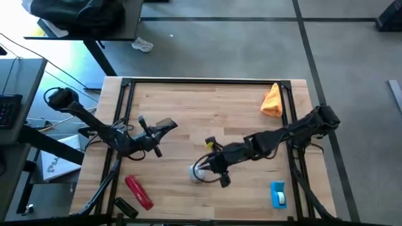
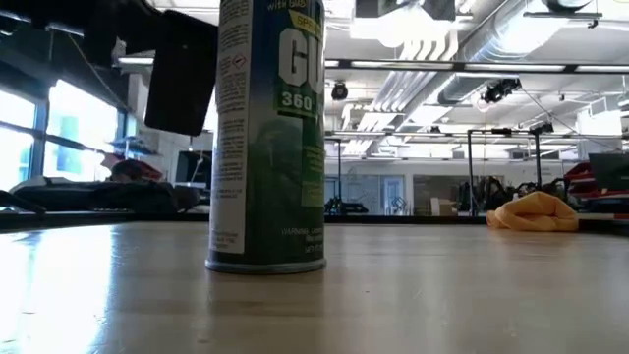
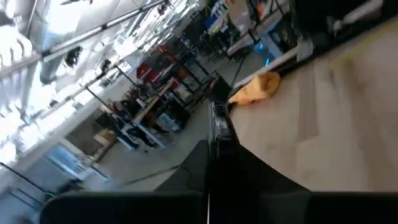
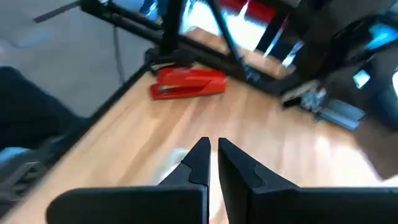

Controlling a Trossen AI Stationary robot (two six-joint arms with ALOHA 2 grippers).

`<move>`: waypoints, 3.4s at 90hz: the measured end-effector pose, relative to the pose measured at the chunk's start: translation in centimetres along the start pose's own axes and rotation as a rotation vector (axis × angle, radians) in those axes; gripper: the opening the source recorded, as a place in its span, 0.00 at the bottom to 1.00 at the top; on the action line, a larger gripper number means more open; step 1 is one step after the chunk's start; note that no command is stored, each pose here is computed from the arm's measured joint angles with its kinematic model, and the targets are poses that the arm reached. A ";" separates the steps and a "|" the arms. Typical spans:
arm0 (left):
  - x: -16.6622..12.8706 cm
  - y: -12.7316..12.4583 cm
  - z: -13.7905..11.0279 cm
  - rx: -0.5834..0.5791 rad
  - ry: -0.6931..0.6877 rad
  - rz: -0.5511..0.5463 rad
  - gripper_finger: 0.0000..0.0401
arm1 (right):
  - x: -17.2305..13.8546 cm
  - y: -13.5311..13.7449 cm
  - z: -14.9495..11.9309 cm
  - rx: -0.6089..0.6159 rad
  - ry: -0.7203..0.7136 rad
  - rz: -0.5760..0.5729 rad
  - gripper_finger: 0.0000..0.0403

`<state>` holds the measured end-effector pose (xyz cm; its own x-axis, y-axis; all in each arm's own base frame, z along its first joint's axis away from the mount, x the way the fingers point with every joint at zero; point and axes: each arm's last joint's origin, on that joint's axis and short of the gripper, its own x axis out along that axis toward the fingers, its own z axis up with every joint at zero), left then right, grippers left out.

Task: Apply microfiber cloth
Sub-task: Spray the front and back of the cellphone using a spray bottle, then wipe the front and back of the cellphone with the yellow microfiber cloth

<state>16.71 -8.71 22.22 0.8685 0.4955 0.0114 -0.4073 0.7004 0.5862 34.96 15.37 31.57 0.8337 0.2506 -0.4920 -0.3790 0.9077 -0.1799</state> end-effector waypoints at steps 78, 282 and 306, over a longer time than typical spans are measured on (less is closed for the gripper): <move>-5.8 -2.6 1.2 -0.589 0.039 -0.451 0.04 | 7.7 9.9 -3.8 0.372 0.002 -0.128 0.00; -4.8 -5.2 0.7 -0.391 0.001 -0.495 0.04 | 11.5 -16.4 -18.6 0.347 0.624 -0.729 0.00; -4.6 -5.3 0.3 -0.375 0.025 -0.480 0.04 | 8.0 -15.5 -17.3 0.335 0.798 -0.728 0.00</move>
<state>14.93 -14.84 19.32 0.9748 0.0883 -0.2049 -0.0477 0.9796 0.1954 40.59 -2.53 15.71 0.2721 -0.5517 -0.7884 0.3189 0.8247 -0.4671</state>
